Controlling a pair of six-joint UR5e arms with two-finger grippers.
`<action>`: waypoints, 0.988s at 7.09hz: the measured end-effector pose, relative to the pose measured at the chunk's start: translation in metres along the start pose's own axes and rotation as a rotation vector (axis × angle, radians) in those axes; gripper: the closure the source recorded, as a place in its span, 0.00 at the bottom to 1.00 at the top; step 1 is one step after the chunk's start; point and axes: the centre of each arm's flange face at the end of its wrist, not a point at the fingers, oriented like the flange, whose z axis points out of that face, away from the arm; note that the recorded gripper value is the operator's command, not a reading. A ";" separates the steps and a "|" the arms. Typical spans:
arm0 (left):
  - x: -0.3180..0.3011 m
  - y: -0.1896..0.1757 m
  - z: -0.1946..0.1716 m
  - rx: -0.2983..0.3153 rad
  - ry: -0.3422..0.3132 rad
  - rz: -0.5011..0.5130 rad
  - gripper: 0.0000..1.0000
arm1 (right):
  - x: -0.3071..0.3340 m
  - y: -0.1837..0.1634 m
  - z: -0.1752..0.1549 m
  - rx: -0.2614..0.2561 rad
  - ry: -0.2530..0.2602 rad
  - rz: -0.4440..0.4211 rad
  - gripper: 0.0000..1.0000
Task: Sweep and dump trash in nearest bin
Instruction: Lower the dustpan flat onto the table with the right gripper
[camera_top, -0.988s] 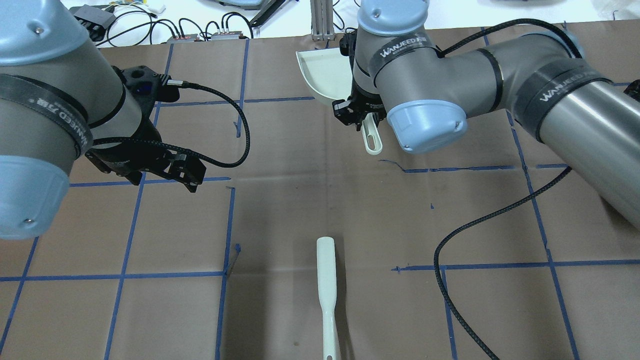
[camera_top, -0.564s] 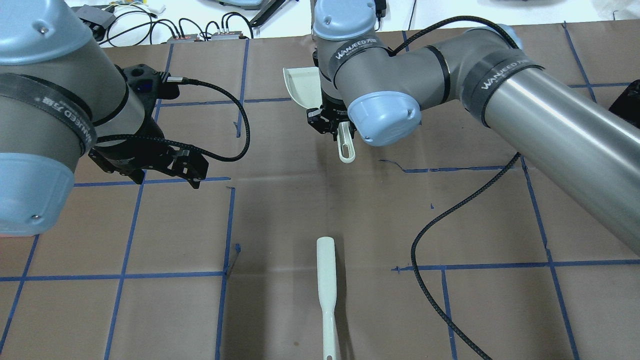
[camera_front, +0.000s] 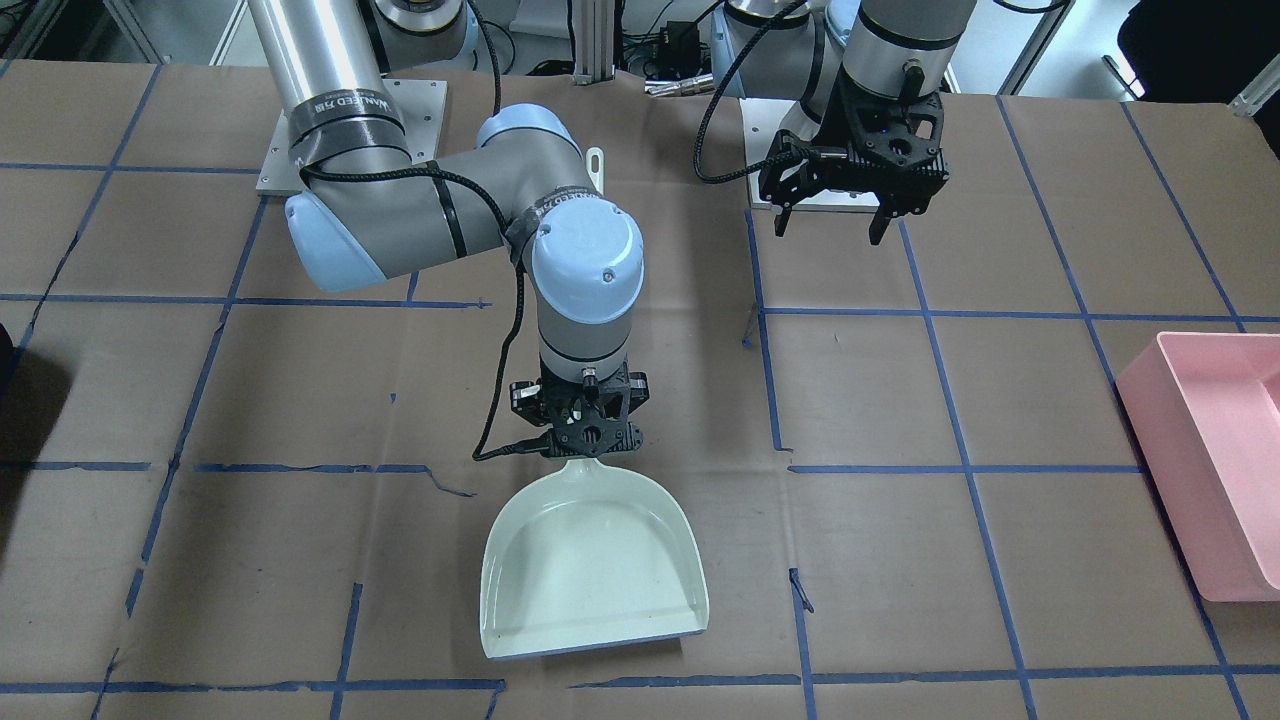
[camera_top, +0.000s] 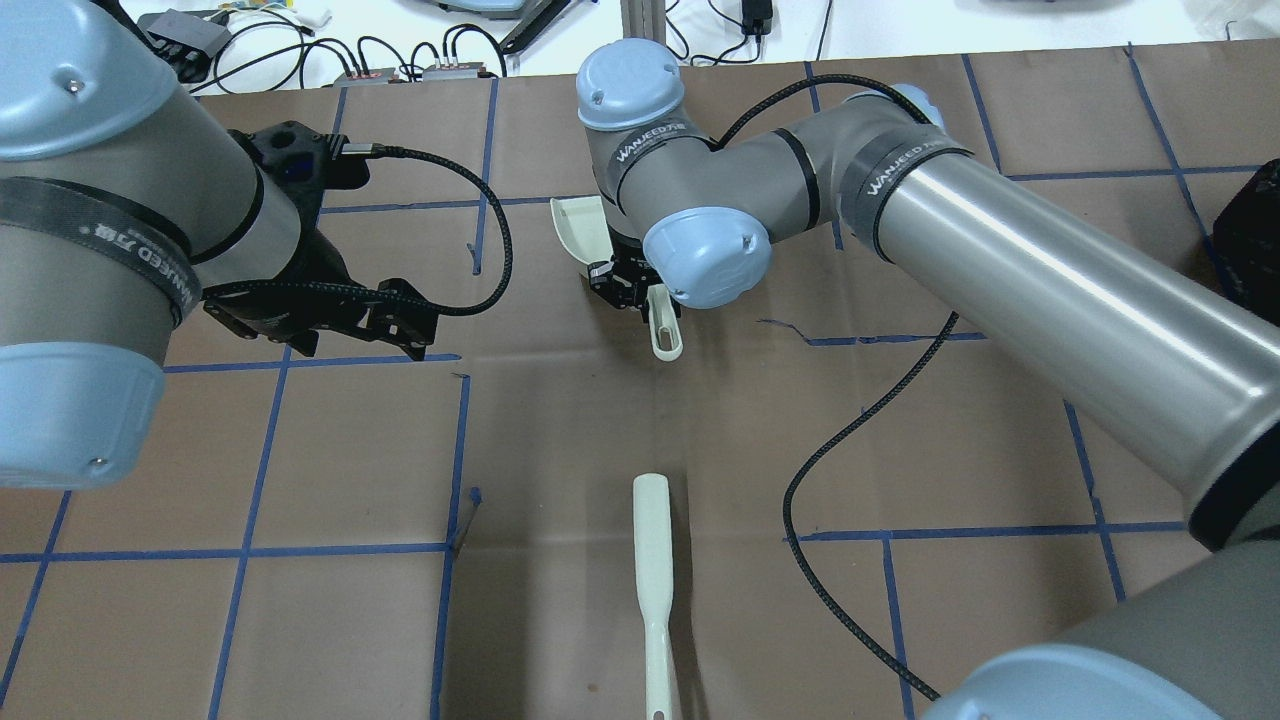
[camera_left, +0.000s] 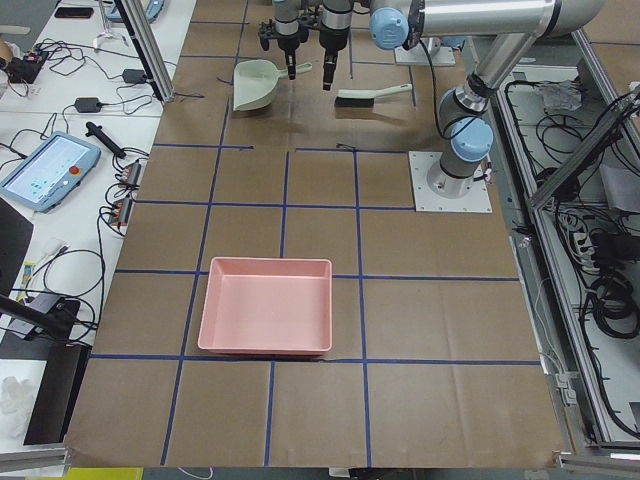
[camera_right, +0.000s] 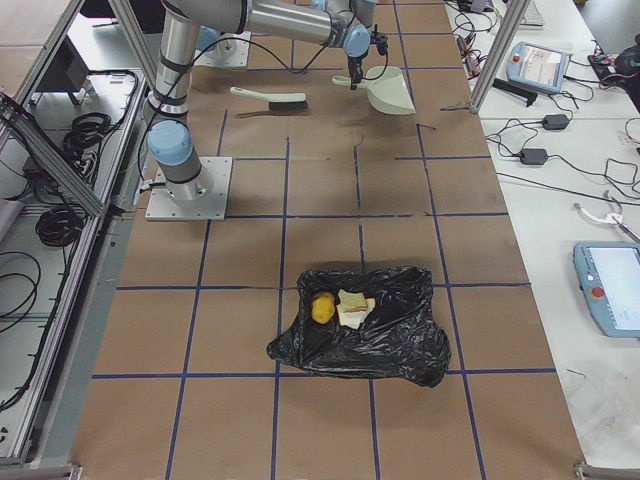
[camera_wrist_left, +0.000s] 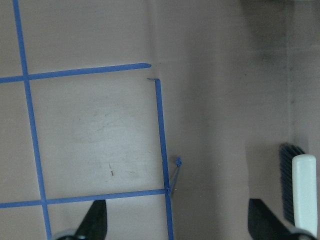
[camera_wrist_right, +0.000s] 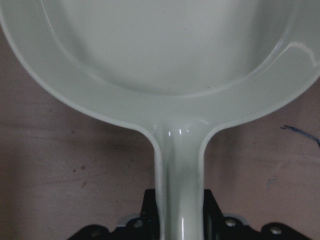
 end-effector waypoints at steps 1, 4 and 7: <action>0.000 0.001 -0.001 0.007 -0.003 0.004 0.01 | -0.002 -0.005 0.007 -0.008 0.002 0.003 0.98; 0.000 0.002 -0.002 0.003 -0.005 0.012 0.01 | -0.006 -0.023 0.021 -0.010 0.010 0.053 0.98; -0.003 -0.004 -0.003 -0.008 -0.021 0.015 0.01 | -0.007 -0.029 0.029 -0.015 0.008 0.053 0.95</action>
